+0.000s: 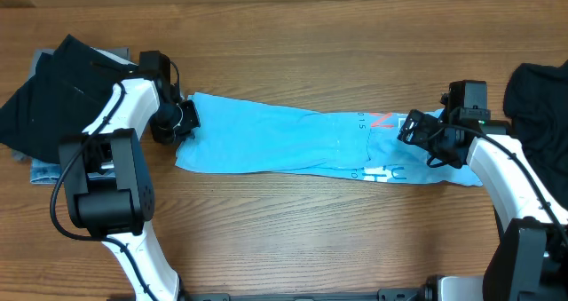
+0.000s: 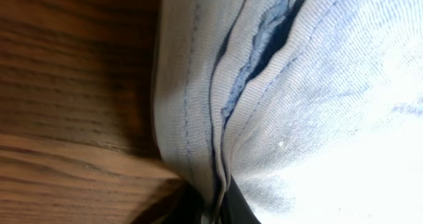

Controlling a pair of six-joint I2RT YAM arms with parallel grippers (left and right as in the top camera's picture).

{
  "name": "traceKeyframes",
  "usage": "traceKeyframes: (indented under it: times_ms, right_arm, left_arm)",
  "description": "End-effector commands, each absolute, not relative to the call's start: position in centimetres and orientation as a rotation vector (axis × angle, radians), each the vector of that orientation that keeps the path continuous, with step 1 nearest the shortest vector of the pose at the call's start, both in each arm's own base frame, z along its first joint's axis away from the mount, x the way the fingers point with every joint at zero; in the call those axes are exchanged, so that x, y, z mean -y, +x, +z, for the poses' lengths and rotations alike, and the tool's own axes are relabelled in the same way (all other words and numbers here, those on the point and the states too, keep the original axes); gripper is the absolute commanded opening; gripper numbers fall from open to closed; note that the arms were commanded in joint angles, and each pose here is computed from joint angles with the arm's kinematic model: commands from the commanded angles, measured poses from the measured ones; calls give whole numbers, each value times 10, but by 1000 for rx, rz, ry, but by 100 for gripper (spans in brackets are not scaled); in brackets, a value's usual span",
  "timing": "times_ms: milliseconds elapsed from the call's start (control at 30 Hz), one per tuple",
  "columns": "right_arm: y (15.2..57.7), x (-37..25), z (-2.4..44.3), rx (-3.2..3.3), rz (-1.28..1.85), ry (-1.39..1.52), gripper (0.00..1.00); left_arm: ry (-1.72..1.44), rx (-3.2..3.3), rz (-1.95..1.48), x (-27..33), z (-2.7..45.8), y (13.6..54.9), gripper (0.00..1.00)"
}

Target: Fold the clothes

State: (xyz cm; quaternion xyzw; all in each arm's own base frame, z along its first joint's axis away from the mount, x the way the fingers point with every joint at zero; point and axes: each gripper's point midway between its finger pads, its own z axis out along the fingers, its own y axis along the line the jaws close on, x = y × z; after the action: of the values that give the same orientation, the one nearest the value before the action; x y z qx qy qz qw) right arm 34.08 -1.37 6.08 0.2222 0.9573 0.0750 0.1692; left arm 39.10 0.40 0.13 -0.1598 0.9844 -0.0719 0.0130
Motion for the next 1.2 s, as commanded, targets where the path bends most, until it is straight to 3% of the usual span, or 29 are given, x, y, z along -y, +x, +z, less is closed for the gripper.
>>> traceKeyframes:
  times_ms: [0,700,1167]
  right_arm:
    - [340,14,60,-2721,213,630,100]
    - [353,-15,69,-2695,388,507,100]
    - [364,-39,73,-2664,312,373,100]
  left_arm:
    - [-445,-3080,-261,2,7,393,4]
    - [-420,-2884,418,-80,130,438,4]
    - [-303,-2823,317,-46,173,456,4]
